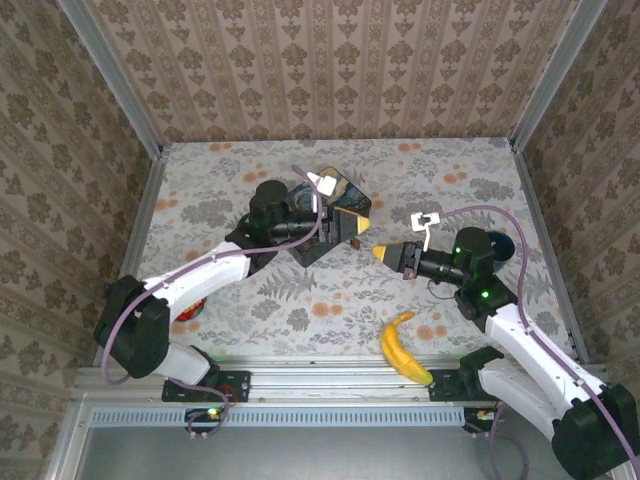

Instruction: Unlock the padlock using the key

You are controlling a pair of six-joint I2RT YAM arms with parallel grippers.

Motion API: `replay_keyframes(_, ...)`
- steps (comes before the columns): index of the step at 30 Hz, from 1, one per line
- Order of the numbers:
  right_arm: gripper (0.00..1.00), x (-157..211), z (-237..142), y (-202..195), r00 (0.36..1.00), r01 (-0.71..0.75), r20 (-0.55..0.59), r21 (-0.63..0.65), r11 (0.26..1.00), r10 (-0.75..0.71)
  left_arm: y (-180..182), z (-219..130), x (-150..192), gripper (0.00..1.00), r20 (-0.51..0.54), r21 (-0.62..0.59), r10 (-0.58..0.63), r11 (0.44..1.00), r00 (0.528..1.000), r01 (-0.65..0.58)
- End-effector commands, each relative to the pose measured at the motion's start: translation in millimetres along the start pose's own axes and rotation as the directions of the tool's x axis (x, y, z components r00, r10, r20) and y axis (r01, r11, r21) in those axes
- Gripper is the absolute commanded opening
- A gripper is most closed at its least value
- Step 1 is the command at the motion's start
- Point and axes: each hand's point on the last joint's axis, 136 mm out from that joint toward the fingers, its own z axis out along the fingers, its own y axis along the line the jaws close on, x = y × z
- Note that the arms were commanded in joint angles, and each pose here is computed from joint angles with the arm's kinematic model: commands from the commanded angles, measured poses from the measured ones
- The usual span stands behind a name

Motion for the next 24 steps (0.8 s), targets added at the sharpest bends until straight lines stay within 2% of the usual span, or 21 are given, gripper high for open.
replay_keyframes(1,0.00,-3,-11,-30,0.997,-0.061,0.056,0.192,0.980,0.051,31,-17,-15,0.83,0.128,-0.272,0.024,0.962,0.992,0.012)
replay_keyframes(4,0.00,-1,-24,-52,0.990,-0.120,0.107,0.318,0.940,0.090,58,-28,-9,0.81,0.187,-0.497,0.071,0.867,0.980,0.032)
replay_keyframes(8,0.00,6,-40,-74,0.984,-0.172,0.122,0.460,0.871,0.129,80,-29,6,0.79,0.168,-0.694,0.130,0.720,0.977,0.023)
replay_keyframes(12,0.00,12,-51,-87,0.983,-0.176,0.141,0.523,0.834,0.118,105,-22,24,0.78,0.157,-0.791,0.105,0.609,0.982,0.061)
replay_keyframes(15,0.00,16,-64,-100,0.977,-0.198,0.179,0.582,0.789,0.113,119,-9,36,0.79,0.104,-0.837,0.103,0.546,0.989,0.031)
replay_keyframes(17,0.00,19,-73,-107,0.976,-0.204,0.189,0.626,0.753,0.107,130,-5,44,0.79,0.086,-0.879,0.119,0.476,0.989,0.019)
replay_keyframes(21,0.00,24,-84,-117,0.976,-0.208,0.195,0.677,0.706,0.100,154,0,62,0.79,0.135,-0.918,0.093,0.386,0.986,0.089)
replay_keyframes(24,0.00,26,-87,-121,0.974,-0.217,0.203,0.691,0.690,0.103,177,0,74,0.80,0.155,-0.948,0.054,0.288,0.987,0.133)
